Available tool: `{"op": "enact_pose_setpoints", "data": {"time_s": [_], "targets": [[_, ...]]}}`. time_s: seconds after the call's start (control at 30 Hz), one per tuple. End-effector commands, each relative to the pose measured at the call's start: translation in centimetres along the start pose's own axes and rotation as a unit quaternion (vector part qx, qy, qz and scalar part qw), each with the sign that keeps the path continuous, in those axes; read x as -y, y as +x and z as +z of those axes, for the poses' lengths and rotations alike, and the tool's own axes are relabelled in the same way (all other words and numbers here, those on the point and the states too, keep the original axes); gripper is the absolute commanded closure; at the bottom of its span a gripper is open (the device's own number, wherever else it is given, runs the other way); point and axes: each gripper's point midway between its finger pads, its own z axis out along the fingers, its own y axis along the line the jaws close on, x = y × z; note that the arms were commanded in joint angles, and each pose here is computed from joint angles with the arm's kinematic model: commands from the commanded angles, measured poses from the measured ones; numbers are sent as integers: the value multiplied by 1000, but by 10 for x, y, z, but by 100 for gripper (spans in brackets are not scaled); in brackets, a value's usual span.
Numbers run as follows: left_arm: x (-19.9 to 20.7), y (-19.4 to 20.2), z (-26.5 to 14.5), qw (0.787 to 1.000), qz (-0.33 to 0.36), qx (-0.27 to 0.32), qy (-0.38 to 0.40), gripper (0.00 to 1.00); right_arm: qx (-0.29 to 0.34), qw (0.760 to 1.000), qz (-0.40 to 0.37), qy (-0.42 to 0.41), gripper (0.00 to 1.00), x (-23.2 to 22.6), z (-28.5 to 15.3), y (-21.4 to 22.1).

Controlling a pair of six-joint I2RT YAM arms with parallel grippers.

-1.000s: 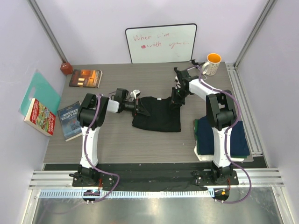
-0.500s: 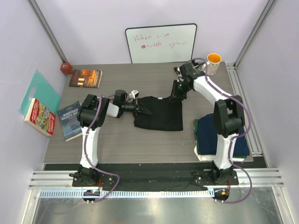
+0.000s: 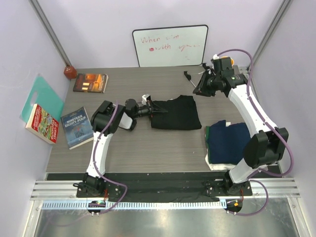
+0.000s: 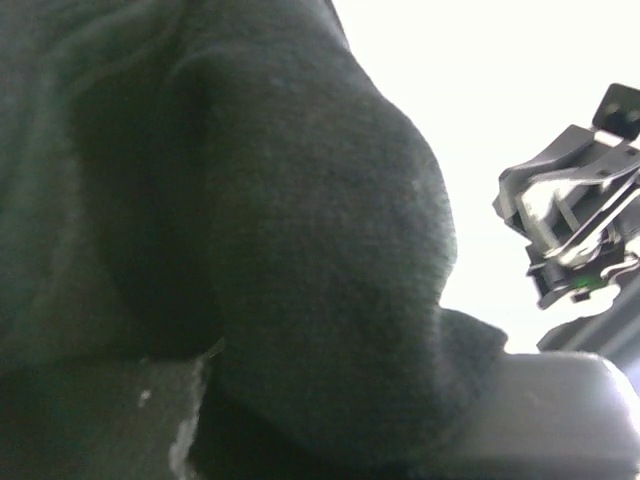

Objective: Fold and stack the t-shirts

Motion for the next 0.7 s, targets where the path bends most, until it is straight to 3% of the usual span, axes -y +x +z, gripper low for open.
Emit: {"op": "enact_pose_setpoints", "data": {"time_s": [0.0,0.3,0.67], "targets": [[46,31,24,998,-2,-44,53,100,6,1000,11,17,75,10,-14,13],[59,25,47,998,0,-22,64,100,-5,999,15,45,75,34,-26,37],[92,1,71,997,62,7,43,100,-2,994,23,105,75,76,-42,60]]}}
